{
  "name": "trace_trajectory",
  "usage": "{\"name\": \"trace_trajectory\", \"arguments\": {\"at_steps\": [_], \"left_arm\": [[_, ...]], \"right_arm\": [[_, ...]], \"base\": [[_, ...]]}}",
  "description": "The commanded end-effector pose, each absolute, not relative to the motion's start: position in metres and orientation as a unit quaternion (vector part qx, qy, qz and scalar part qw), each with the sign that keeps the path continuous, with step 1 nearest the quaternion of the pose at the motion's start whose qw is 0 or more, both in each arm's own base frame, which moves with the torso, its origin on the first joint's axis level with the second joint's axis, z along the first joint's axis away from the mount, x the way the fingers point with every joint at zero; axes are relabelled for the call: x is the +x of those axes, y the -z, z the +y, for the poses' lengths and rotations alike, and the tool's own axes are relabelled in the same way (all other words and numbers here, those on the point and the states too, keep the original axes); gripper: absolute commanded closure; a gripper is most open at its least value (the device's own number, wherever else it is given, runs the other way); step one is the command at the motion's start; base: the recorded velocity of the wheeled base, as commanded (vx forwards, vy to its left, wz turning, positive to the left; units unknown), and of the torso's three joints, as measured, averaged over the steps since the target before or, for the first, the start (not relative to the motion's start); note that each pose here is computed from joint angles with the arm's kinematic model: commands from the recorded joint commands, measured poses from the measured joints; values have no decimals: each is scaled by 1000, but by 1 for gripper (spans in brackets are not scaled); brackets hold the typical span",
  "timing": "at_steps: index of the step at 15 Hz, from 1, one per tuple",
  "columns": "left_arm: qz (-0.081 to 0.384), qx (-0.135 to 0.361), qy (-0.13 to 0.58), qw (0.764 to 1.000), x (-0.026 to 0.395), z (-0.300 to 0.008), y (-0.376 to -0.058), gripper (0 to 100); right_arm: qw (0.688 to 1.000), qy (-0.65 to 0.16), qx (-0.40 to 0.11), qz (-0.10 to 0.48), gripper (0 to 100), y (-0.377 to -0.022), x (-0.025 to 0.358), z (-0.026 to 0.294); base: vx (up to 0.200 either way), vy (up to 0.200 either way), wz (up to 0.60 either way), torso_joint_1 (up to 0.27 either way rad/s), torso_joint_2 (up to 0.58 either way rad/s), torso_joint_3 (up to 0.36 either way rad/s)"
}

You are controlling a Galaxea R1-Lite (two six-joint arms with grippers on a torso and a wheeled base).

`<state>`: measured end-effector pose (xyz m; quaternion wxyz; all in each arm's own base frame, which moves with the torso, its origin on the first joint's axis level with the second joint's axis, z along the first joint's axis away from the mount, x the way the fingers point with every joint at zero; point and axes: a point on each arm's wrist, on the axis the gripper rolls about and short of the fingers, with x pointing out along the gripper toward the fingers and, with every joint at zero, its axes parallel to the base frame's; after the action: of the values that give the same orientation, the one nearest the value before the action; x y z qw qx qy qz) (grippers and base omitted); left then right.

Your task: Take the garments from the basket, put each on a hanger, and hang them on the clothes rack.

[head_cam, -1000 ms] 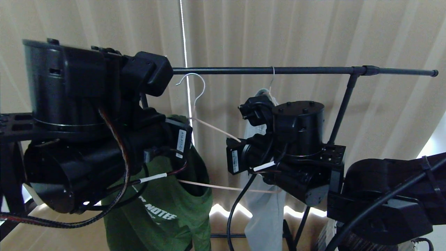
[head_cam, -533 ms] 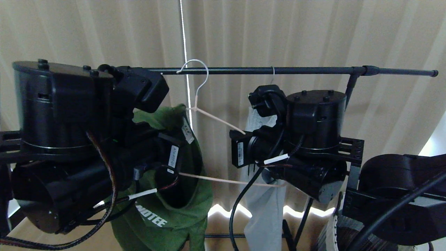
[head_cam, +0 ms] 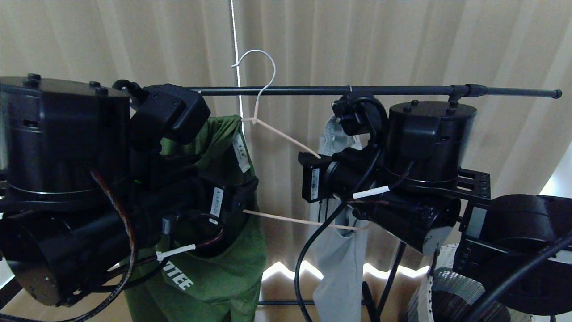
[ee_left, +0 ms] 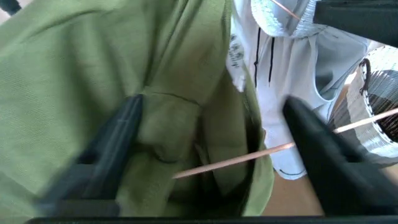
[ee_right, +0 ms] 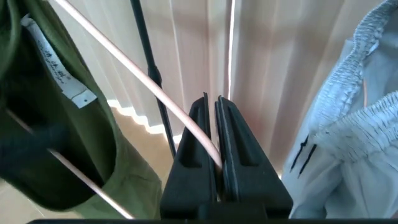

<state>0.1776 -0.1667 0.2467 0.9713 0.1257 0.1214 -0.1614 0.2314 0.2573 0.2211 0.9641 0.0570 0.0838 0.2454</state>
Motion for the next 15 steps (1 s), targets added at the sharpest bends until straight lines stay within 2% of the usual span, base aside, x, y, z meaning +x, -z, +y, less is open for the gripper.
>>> {"name": "trace_trajectory", "arguments": {"at_steps": [1,3,6,9,15], "left_arm": [[113,119,161,973,170,-159,-251,0],[109,114,176,972,161,-151,-251,0],[93,96,254,958,141,-133,-256,0],[87,119,255,956,134,-124,-251,0],[55,109,242,962,125,-108,-251,0]], "right_arm": [[966,-240,60,80,100,-224,233,253],[970,-225,61,76,100,-226,240,245],[975,-202,52,70,100,-228,248,230],[977,-197,57,62,100,-235,246,222],[980,-181,35,72,100,-228,237,198]], "base": [[0,0,0,0,0,0],[0,0,0,0,0,0],[0,0,0,0,0,0],[0,0,0,0,0,0],[0,0,0,0,0,0]]}}
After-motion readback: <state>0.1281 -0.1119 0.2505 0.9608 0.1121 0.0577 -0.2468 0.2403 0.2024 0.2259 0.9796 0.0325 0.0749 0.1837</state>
